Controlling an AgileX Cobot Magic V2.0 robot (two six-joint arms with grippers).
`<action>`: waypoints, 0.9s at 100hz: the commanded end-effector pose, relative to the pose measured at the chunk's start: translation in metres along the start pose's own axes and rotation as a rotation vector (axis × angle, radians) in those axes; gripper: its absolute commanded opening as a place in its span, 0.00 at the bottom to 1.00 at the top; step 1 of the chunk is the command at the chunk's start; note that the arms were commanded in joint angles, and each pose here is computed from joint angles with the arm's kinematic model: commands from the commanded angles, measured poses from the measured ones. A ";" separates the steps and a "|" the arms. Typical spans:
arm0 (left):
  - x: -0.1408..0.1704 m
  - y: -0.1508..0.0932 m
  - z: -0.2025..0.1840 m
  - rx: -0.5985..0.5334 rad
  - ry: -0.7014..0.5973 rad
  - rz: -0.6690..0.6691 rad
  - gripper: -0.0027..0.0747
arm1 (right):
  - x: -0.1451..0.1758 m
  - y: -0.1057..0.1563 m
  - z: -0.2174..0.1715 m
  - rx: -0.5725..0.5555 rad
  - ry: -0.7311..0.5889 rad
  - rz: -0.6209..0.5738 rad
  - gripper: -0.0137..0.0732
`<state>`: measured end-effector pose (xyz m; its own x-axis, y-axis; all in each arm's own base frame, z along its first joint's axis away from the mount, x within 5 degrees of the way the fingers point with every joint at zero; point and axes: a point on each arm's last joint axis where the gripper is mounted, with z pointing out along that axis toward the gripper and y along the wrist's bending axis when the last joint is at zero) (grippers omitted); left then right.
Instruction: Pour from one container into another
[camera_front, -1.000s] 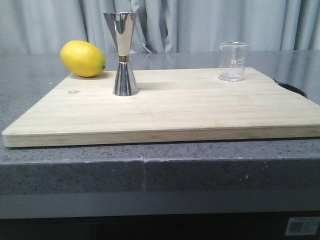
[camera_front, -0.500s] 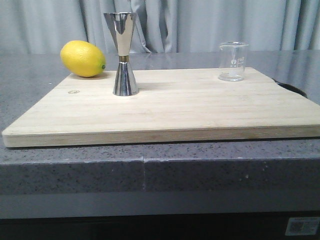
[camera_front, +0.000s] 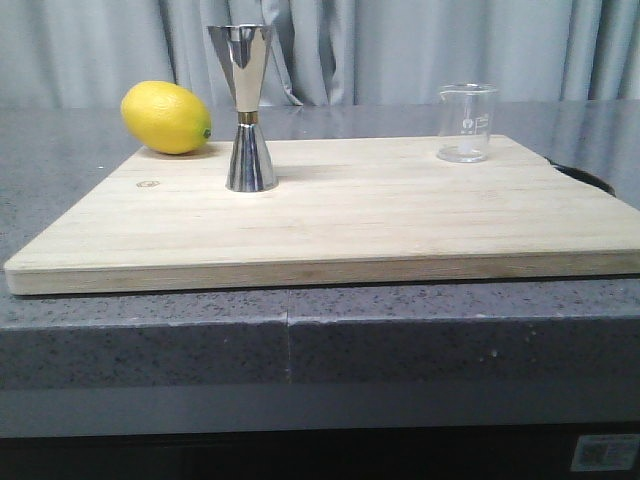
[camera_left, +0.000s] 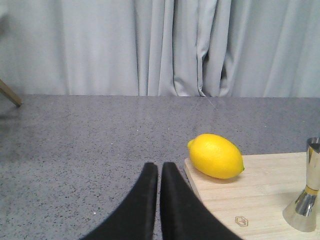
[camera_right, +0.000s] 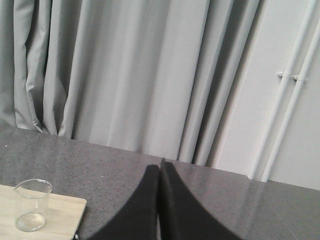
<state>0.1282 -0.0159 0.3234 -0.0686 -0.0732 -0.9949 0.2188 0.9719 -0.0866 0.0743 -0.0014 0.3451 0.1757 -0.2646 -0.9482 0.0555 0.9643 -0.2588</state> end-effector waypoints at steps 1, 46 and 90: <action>-0.009 -0.001 -0.001 0.006 -0.030 -0.068 0.01 | -0.010 0.000 0.000 -0.019 -0.052 -0.011 0.08; -0.003 0.003 -0.023 -0.133 0.040 -0.119 0.01 | -0.010 0.000 0.000 -0.019 -0.052 -0.011 0.08; 0.014 0.014 -0.046 -0.270 -0.337 -0.055 0.01 | -0.010 0.000 0.000 -0.019 -0.052 -0.011 0.08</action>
<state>0.0918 0.0085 0.2996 0.0499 -0.1661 -0.9849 -0.0847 0.9818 -0.1698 0.0743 -0.0014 0.3451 0.1757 -0.2646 -0.9482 0.0555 0.9643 -0.2588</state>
